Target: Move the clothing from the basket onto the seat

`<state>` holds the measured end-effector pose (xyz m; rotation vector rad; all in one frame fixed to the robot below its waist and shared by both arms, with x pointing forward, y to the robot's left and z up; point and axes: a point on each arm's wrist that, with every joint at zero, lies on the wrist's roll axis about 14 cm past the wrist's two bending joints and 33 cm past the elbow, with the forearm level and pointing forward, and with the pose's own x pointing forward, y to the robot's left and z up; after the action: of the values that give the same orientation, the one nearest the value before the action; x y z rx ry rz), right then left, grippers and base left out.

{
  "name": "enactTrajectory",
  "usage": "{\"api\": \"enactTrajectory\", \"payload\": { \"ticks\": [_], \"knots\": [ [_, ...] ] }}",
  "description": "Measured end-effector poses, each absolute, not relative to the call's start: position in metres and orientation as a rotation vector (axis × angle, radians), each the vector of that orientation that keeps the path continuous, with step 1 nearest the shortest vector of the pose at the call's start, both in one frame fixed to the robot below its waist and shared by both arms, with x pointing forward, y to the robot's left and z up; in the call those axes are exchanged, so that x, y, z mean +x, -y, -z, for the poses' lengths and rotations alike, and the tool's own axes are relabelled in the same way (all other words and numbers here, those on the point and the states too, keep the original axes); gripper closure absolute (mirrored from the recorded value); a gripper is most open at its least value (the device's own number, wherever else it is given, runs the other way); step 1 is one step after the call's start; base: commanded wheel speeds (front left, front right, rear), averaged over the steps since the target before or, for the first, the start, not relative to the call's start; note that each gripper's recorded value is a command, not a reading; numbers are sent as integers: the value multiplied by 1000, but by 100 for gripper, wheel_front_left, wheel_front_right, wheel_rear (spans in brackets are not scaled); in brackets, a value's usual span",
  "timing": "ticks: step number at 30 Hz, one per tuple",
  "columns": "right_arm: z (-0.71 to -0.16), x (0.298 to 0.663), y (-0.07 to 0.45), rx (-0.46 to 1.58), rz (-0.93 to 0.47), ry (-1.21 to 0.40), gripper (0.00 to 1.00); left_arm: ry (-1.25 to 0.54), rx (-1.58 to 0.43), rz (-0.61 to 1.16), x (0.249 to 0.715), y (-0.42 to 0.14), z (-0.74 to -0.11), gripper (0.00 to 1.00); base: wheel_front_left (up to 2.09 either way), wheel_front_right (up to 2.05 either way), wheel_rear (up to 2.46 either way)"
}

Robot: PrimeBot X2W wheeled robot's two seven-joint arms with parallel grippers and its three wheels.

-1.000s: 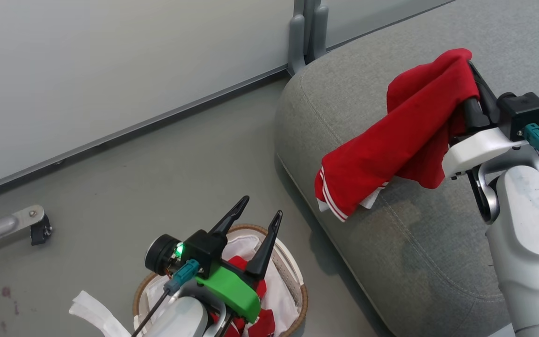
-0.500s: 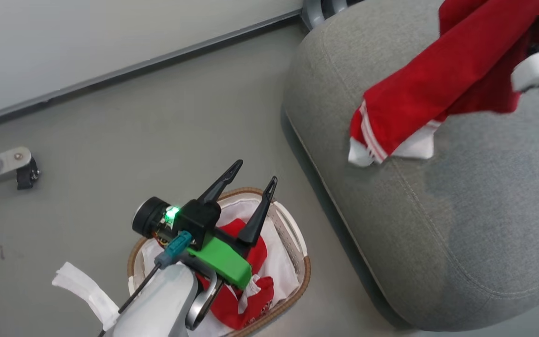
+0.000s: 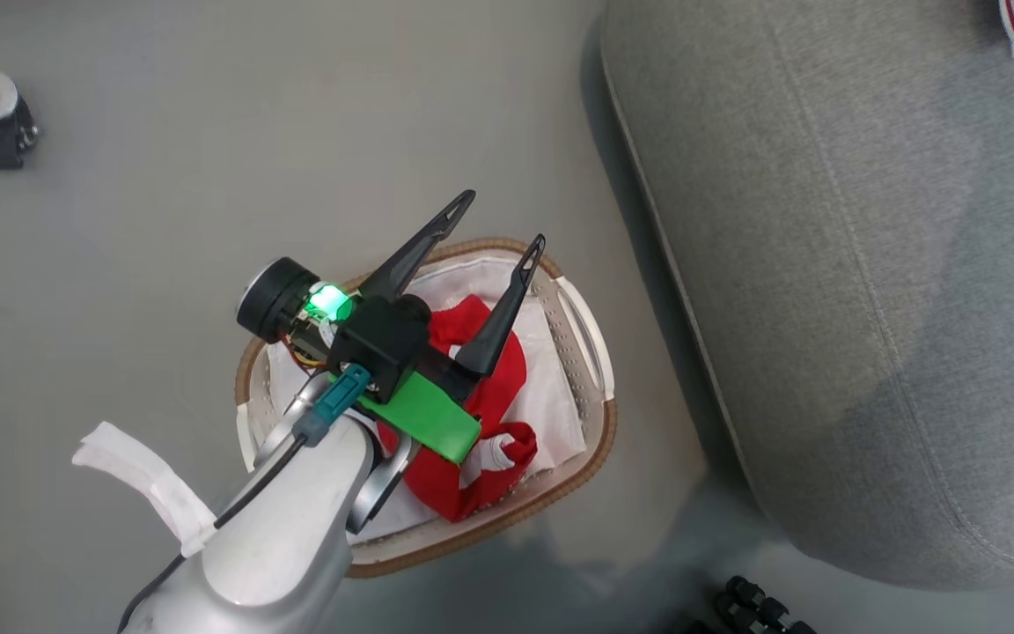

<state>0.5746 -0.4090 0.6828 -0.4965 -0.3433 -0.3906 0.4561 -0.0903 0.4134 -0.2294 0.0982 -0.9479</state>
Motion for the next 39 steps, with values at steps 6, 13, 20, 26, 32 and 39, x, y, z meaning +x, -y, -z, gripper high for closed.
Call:
{"api": "enactTrajectory", "payload": {
  "ticks": [6, 13, 20, 26, 32, 39],
  "knots": [
    [-554, 607, 398, -397, 350, 102, 100, -169, -231, 914, 466, 78, -371, 0, 0, 0, 0],
    [-433, 588, 389, -361, 319, -155, 100, -242, -245, 889, 464, 69, -338, 0, 0, 0, 0],
    [-405, 570, 383, -350, 304, -225, 23, -257, -233, 890, 463, 67, -332, 0, 0, 0, 0],
    [-411, 556, 379, -347, 300, -222, 0, -254, -229, 890, 461, 68, -340, 0, 0, 0, 0],
    [-420, 533, 376, -346, 296, -218, 0, -238, -239, 878, 457, 68, -358, 0, 0, 0, 0],
    [-442, 505, 375, -373, 280, -201, 0, -199, -256, 826, 452, 61, -390, 0, 0, 0, 0]
  ]
}}
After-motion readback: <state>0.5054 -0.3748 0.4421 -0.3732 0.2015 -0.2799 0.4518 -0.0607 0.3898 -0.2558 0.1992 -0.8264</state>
